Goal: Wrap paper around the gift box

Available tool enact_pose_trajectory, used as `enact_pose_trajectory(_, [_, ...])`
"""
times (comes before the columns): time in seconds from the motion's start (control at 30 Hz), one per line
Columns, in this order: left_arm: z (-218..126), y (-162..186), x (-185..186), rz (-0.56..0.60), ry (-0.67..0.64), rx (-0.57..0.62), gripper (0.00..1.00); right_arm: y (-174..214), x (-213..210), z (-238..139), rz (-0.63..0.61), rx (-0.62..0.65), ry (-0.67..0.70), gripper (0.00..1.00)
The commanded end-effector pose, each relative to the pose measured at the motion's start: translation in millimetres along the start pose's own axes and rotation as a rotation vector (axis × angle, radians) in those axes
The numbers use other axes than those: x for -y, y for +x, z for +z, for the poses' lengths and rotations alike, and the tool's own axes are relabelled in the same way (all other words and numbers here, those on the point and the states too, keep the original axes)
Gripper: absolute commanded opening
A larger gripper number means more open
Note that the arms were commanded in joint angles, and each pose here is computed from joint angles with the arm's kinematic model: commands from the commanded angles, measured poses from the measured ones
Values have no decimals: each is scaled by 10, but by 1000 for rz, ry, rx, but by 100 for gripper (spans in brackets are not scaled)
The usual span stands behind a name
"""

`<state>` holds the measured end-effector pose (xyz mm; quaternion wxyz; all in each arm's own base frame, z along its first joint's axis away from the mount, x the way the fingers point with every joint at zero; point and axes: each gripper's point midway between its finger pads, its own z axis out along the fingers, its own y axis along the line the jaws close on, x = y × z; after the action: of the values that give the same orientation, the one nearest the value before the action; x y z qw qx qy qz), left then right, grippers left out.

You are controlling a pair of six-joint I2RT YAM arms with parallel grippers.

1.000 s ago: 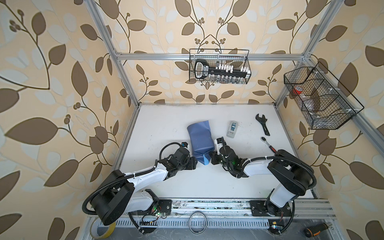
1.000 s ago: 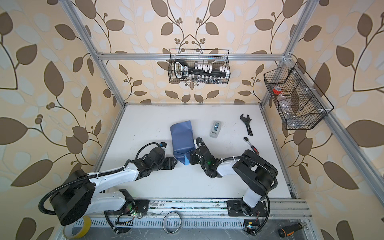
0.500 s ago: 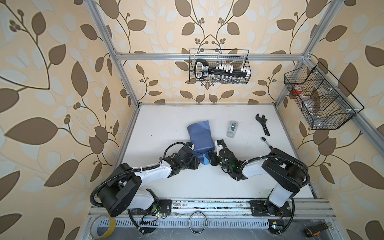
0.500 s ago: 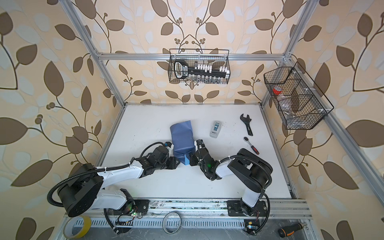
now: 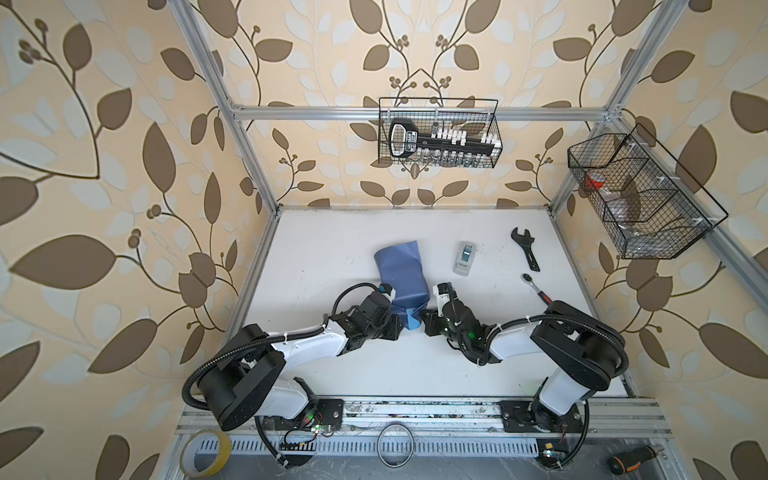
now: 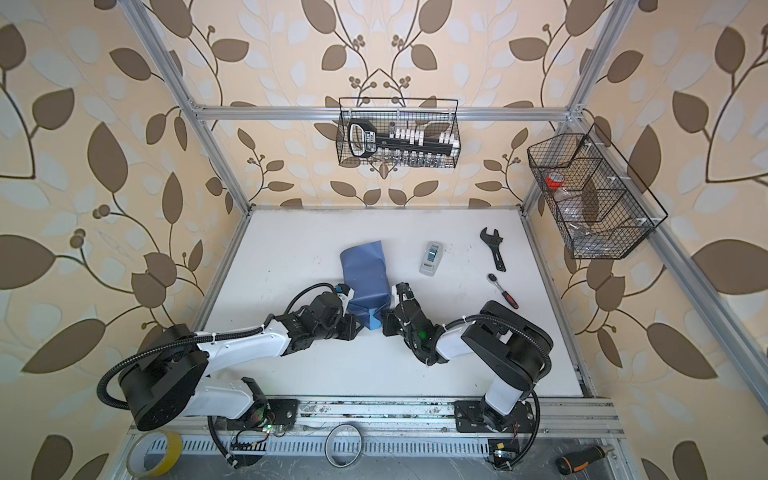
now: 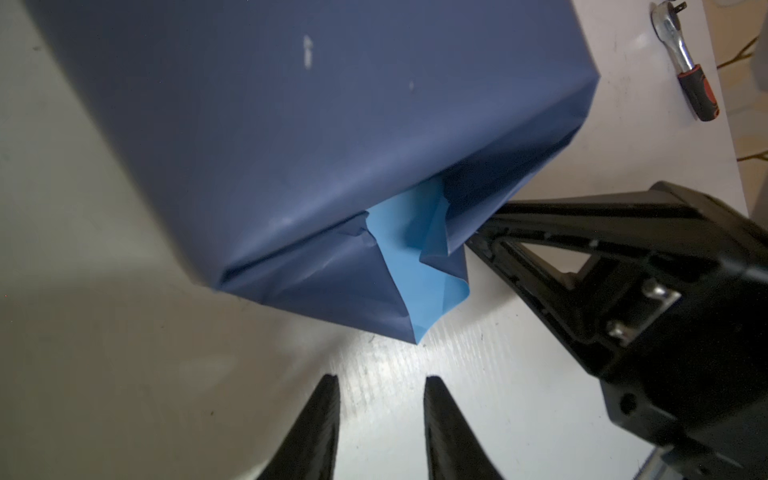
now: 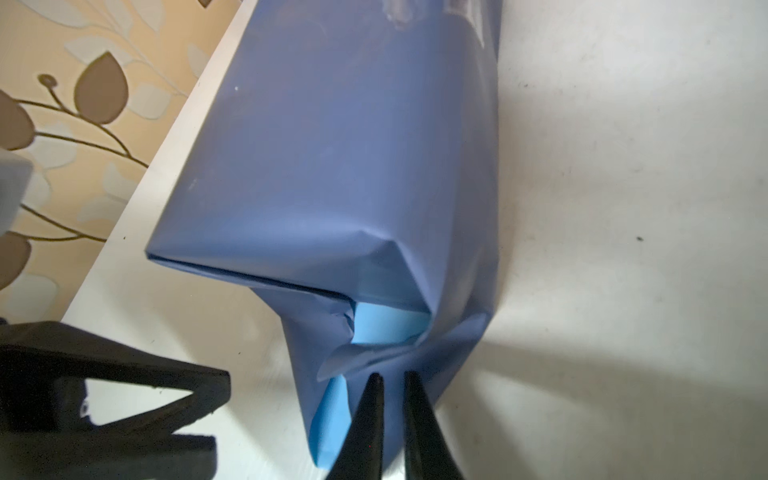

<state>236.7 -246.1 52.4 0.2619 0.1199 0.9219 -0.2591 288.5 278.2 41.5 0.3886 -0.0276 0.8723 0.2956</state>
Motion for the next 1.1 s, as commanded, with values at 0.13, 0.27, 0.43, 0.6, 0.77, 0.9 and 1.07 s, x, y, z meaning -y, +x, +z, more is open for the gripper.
enact_pose_trajectory(0.13, [92,-283,381,107,87,57,38,58,29,-56,25,-30,-10,13])
enact_pose_trajectory(0.27, [256,-321,416,133,72,37,38,36,102,-130,52,-27,-7,13])
enact_pose_trajectory(0.43, [411,-402,333,156,-2,41,38,74,188,-236,53,-42,16,14])
enact_pose_trajectory(0.6, [455,-491,200,207,-94,60,31,126,266,-315,58,-53,35,14])
enact_pose_trajectory(0.77, [499,-525,109,239,-150,69,23,240,203,-317,108,-95,-5,14])
enact_pose_trajectory(0.9, [520,-553,116,250,-150,80,19,336,110,-285,125,-127,-33,15])
enact_pose_trajectory(1.07, [513,-586,121,252,-154,91,14,400,66,-230,161,-146,-52,15])
